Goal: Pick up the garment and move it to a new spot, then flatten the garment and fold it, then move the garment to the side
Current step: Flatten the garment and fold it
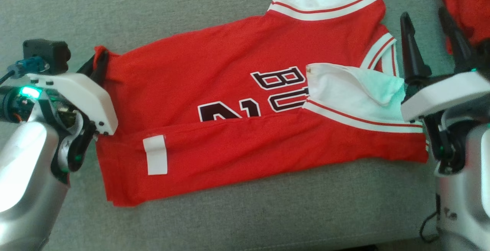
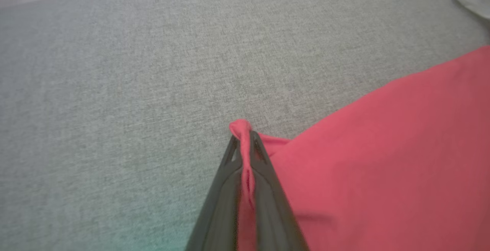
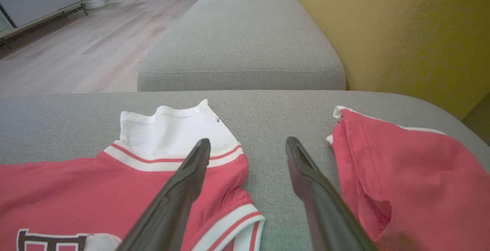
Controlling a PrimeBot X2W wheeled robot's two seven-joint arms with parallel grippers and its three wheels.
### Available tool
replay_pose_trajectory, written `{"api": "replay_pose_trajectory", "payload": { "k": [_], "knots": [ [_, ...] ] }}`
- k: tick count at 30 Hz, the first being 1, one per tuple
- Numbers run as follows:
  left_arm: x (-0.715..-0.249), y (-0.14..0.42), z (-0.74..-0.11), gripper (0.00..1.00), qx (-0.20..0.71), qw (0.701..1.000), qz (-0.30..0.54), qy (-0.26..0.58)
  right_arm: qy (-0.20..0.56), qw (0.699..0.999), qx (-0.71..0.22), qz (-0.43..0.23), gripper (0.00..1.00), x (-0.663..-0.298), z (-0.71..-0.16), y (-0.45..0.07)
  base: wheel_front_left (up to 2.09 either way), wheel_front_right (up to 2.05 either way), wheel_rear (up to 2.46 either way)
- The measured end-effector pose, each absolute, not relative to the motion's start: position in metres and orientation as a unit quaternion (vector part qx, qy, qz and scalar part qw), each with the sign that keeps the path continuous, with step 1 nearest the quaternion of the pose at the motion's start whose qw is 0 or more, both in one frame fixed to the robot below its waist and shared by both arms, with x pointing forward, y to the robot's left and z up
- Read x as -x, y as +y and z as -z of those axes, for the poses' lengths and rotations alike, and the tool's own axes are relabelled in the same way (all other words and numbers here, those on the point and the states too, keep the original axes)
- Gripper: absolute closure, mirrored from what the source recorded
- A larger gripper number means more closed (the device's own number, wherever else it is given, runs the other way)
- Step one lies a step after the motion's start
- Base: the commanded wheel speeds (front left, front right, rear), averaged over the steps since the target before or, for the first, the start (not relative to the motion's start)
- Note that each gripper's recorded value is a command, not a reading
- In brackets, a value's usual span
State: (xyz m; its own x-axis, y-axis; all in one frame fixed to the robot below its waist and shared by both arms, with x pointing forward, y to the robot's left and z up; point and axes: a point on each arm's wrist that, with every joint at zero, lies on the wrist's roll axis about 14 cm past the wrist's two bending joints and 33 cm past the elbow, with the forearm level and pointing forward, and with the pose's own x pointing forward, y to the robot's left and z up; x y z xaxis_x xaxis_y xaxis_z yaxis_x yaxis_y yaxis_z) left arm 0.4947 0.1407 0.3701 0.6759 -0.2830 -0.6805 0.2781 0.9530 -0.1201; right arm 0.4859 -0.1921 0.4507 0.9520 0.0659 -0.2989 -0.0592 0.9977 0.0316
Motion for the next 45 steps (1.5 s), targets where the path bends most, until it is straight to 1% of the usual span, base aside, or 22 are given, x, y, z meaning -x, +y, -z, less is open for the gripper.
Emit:
{"api": "replay_pose_trajectory", "payload": {
  "k": [2, 10, 14, 18, 24, 28, 29, 30, 31, 32, 33, 34, 35, 37, 41, 45],
  "knots": [
    [-0.494, 0.142, -0.372, 1.0, 0.007, 0.917, 0.151, 0.369, 0.151, 0.988, -0.008, -0.039, 0.0, -0.492, -0.452, -0.189, 0.0, 0.0, 0.0],
    [-0.499, 0.142, -0.386, 1.0, 0.058, 0.943, 0.116, 0.306, 0.157, 0.982, 0.03, -0.097, 0.0, -0.548, -0.463, -0.159, 0.0, 0.0, 0.0],
    [-0.504, 0.142, -0.394, 1.0, 0.081, 0.952, 0.101, 0.276, 0.189, 0.975, 0.049, -0.109, 0.0, -0.583, -0.455, -0.151, 0.0, 0.0, 0.0],
    [-0.508, 0.141, -0.399, 1.0, 0.097, 0.957, 0.093, 0.258, 0.241, 0.961, 0.075, -0.114, 0.0, -0.608, -0.431, -0.145, 0.0, 0.0, 0.0],
    [-0.51, 0.142, -0.395, 1.0, 0.111, 0.959, 0.082, 0.249, 0.333, 0.931, 0.079, -0.129, 0.0, -0.62, -0.378, -0.128, 0.0, 0.0, 0.0],
    [-0.509, 0.142, -0.39, 1.0, 0.112, 0.958, 0.08, 0.251, 0.356, 0.921, 0.077, -0.136, 0.0, -0.621, -0.36, -0.12, 0.0, 0.0, 0.0],
    [-0.509, 0.143, -0.388, 1.0, 0.112, 0.958, 0.078, 0.252, 0.356, 0.921, 0.076, -0.138, 0.13, -0.623, -0.359, -0.117, 0.0, 0.0, 0.0],
    [-0.509, 0.145, -0.388, 1.0, 0.112, 0.958, 0.076, 0.251, 0.356, 0.921, 0.076, -0.14, 0.38, -0.626, -0.36, -0.115, 0.0, 0.0, 0.0],
    [-0.508, 0.145, -0.387, 1.0, 0.112, 0.958, 0.077, 0.251, 0.357, 0.92, 0.077, -0.141, 0.5, -0.628, -0.361, -0.113, 0.0, 0.0, 0.0],
    [-0.508, 0.146, -0.386, 1.0, 0.112, 0.958, 0.075, 0.252, 0.357, 0.92, 0.078, -0.142, 0.6, -0.629, -0.361, -0.112, 0.0, 0.0, 0.0],
    [-0.507, 0.146, -0.386, 1.0, 0.111, 0.958, 0.075, 0.253, 0.359, 0.919, 0.078, -0.143, 0.66, -0.628, -0.36, -0.112, 0.0, 0.0, 0.0],
    [-0.508, 0.146, -0.386, 1.0, 0.111, 0.959, 0.074, 0.252, 0.359, 0.919, 0.079, -0.144, 0.77, -0.628, -0.359, -0.111, 0.0, 0.0, 0.0],
    [-0.509, 0.146, -0.387, 1.0, 0.111, 0.959, 0.075, 0.249, 0.358, 0.919, 0.079, -0.145, 0.98, -0.627, -0.359, -0.111, 0.0, 0.0, 0.0],
    [-0.511, 0.145, -0.39, 1.0, 0.11, 0.96, 0.076, 0.246, 0.352, 0.922, 0.078, -0.143, 1.0, -0.627, -0.361, -0.112, 0.0, 0.0, 0.0],
    [-0.511, 0.143, -0.394, 1.0, 0.109, 0.961, 0.078, 0.241, 0.329, 0.931, 0.071, -0.14, 1.0, -0.627, -0.372, -0.116, 0.0, 0.0, 0.0],
    [-0.512, 0.141, -0.406, 1.0, 0.11, 0.964, 0.082, 0.23, 0.283, 0.947, 0.057, -0.141, 1.0, -0.629, -0.4, -0.116, 0.0, 0.0, 0.0]
  ]
}}
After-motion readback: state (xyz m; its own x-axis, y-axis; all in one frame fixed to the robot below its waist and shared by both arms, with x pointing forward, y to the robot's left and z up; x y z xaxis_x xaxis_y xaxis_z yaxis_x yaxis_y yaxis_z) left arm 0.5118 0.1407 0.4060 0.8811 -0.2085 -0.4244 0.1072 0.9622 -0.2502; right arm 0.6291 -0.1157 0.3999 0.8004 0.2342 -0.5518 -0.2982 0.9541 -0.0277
